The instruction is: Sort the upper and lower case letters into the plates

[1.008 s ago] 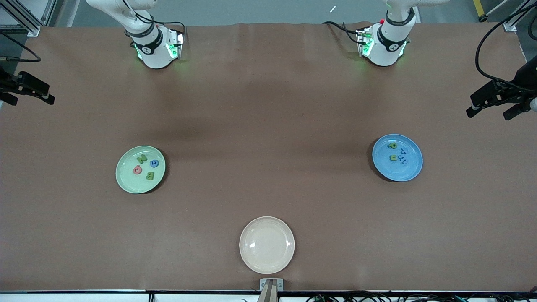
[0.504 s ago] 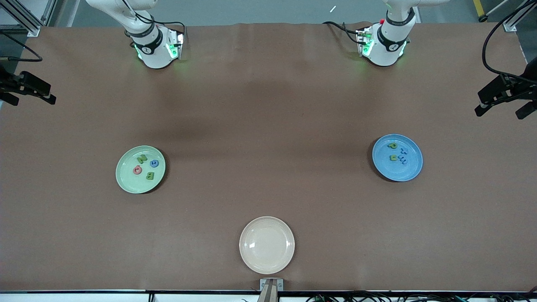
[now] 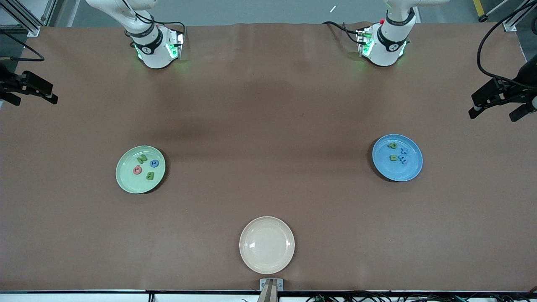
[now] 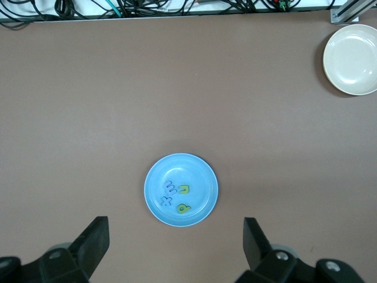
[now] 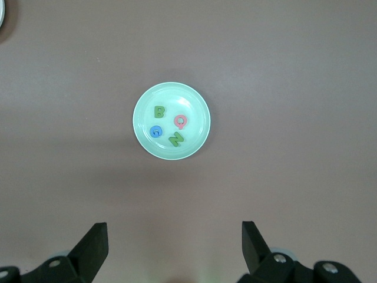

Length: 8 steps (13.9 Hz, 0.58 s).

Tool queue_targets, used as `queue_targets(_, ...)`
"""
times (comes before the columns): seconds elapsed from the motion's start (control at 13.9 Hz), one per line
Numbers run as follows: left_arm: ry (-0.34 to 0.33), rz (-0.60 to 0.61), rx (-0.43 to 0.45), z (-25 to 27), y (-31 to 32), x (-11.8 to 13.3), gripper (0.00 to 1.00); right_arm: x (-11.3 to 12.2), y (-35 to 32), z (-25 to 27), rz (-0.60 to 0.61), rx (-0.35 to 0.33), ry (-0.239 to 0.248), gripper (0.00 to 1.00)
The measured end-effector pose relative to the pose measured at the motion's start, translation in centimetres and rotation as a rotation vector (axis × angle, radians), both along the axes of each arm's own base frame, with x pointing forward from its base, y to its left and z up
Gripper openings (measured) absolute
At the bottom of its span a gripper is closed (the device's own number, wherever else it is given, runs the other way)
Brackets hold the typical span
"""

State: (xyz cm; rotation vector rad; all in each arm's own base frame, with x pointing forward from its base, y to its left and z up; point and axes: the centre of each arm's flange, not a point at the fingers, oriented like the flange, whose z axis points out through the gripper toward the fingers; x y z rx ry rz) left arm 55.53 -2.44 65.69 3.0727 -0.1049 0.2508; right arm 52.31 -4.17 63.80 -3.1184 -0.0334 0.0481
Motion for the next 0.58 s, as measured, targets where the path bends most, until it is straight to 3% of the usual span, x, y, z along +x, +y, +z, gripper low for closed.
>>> queue_targets(0.58, 0.029, -0.004, 0.0, -1.4, -0.3, 0.8, 1.0, 0.0, 0.0, 0.0, 0.0, 0.0, 0.003, 1.0)
